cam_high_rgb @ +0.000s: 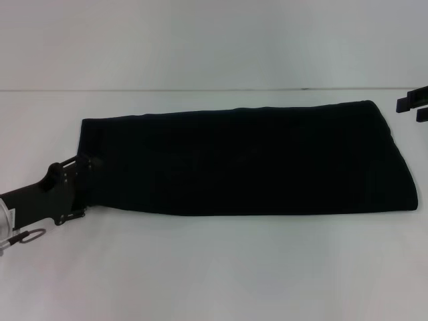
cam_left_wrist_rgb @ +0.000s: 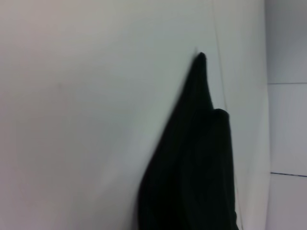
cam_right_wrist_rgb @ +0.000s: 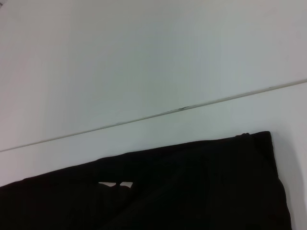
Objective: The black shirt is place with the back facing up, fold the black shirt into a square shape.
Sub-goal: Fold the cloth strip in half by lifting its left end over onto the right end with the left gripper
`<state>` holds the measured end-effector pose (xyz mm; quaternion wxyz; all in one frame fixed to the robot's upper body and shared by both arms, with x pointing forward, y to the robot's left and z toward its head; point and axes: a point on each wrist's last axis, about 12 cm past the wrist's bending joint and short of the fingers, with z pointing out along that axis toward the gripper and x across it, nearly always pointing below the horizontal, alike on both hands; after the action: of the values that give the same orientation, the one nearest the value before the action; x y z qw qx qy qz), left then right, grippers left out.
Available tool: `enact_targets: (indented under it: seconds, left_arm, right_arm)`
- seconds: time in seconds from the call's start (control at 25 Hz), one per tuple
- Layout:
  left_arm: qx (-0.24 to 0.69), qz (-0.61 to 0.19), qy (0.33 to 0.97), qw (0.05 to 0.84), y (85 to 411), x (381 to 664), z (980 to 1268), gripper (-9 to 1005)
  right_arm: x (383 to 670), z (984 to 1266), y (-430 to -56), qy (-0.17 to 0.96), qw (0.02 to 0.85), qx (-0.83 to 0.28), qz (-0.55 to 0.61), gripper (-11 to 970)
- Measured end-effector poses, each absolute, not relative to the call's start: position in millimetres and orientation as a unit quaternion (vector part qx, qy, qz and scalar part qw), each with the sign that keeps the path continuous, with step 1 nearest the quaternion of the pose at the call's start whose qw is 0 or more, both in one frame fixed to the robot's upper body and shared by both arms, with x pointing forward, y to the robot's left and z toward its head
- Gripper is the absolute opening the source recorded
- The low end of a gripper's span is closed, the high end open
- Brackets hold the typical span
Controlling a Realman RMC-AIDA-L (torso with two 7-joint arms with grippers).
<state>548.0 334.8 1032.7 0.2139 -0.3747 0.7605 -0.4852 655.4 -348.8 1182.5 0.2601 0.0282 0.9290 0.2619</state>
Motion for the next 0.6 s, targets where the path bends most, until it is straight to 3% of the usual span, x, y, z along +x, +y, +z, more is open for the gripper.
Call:
enact_targets:
  seconds: [0.6]
  left_arm:
    - [-0.351, -0.485, 0.772, 0.214, 323, 560, 1037, 718]
  right_arm:
    - [654, 1181, -353, 0.93, 0.26, 0.03, 0.259, 548]
